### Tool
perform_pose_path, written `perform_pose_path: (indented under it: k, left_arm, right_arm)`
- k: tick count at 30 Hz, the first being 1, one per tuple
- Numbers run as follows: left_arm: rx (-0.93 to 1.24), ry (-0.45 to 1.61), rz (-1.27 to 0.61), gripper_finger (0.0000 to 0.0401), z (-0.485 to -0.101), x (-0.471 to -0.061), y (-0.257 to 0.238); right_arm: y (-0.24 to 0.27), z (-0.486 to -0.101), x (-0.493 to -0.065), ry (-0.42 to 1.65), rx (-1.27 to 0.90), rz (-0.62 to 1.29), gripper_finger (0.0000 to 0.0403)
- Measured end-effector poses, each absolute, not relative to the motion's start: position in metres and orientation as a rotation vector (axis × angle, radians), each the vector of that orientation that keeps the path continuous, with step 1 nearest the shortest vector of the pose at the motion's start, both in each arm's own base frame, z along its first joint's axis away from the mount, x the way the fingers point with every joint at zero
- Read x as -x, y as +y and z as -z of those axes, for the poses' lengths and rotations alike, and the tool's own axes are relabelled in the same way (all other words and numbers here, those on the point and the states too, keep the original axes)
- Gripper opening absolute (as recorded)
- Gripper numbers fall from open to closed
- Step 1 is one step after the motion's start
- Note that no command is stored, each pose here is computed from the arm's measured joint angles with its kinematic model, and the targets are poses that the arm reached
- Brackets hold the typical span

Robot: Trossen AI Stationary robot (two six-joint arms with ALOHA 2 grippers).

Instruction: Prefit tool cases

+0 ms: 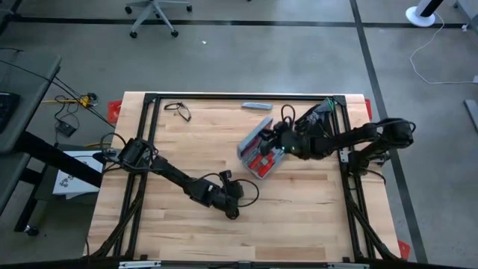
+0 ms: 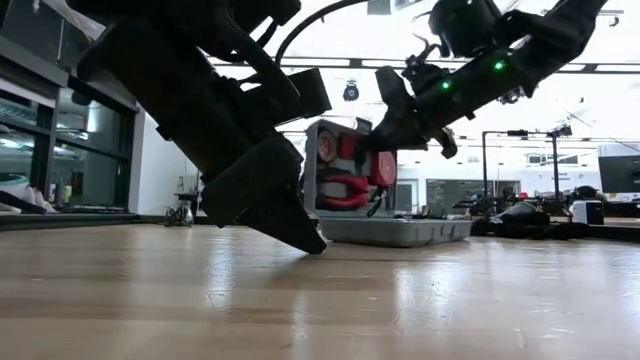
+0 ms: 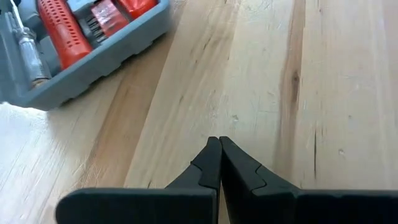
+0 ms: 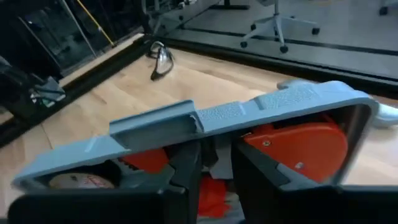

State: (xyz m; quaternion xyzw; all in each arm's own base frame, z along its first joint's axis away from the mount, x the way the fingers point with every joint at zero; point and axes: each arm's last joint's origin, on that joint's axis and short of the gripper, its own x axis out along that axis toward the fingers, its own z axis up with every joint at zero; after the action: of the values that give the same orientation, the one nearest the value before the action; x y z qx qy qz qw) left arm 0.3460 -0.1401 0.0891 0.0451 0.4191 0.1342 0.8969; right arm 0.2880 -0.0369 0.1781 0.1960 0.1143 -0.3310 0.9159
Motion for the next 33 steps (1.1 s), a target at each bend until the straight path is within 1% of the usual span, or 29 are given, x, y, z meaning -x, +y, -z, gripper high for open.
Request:
perform_pose_path:
  k: [16, 33]
  left_arm:
    - [-0.089, 0.847, -0.28, 0.0001, -0.09, -0.347, -0.141]
    - [-0.091, 0.838, -0.286, 0.0001, -0.091, -0.348, -0.142]
  right_arm:
    - [-0.062, -0.183, -0.287, 0.183, -0.437, 0.675, 0.0082]
    - [-0.061, -0.183, -0.287, 0.193, -0.442, 0.652, 0.0082]
